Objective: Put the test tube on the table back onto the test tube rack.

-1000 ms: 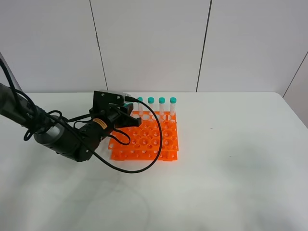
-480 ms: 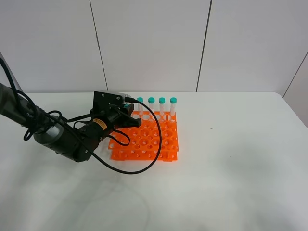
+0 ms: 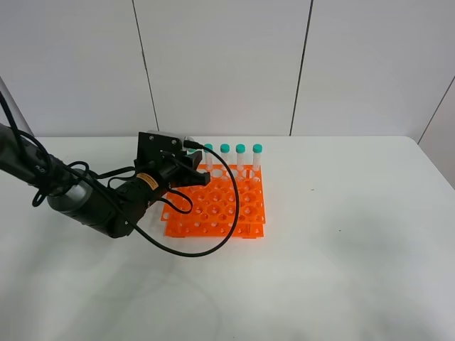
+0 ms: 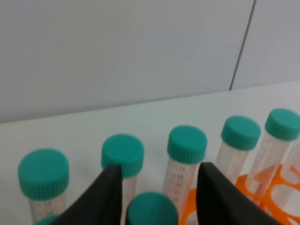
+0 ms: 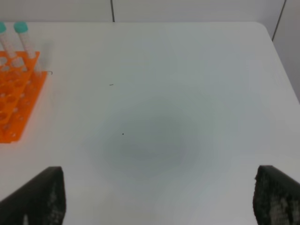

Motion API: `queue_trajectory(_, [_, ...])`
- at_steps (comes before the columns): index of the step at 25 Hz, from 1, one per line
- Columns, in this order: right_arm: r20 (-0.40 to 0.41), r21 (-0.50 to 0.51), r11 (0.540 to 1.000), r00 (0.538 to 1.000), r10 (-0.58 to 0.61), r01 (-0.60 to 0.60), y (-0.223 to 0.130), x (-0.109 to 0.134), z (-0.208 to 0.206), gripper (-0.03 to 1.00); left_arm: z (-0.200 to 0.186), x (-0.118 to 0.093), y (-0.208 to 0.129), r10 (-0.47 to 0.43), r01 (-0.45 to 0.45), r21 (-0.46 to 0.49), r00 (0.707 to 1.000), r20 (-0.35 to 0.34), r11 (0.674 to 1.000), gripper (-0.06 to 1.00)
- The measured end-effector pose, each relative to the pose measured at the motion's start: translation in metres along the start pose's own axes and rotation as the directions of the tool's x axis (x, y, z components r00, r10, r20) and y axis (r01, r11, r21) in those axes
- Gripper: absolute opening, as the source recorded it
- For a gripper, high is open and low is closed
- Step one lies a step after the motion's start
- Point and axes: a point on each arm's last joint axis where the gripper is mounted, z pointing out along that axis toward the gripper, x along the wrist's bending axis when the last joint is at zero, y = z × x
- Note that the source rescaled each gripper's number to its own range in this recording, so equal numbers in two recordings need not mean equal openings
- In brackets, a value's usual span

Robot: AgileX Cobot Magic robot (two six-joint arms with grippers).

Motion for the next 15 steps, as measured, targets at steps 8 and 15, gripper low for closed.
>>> queue_trajectory(8, [0.0, 0.0, 1.0, 1.0, 0.0, 0.0, 0.0, 0.0, 0.0, 0.96, -0.006, -0.002, 0.025, -0.003, 0.003, -0.05, 1.0, 0.007, 0.999, 0.25])
queue_trajectory(15, [0.0, 0.0, 1.0, 1.0, 0.0, 0.0, 0.0, 0.0, 0.0, 0.96, -0.016, 0.012, 0.062, 0.058, -0.058, -0.018, 0.998, 0.0, 0.998, 0.25])
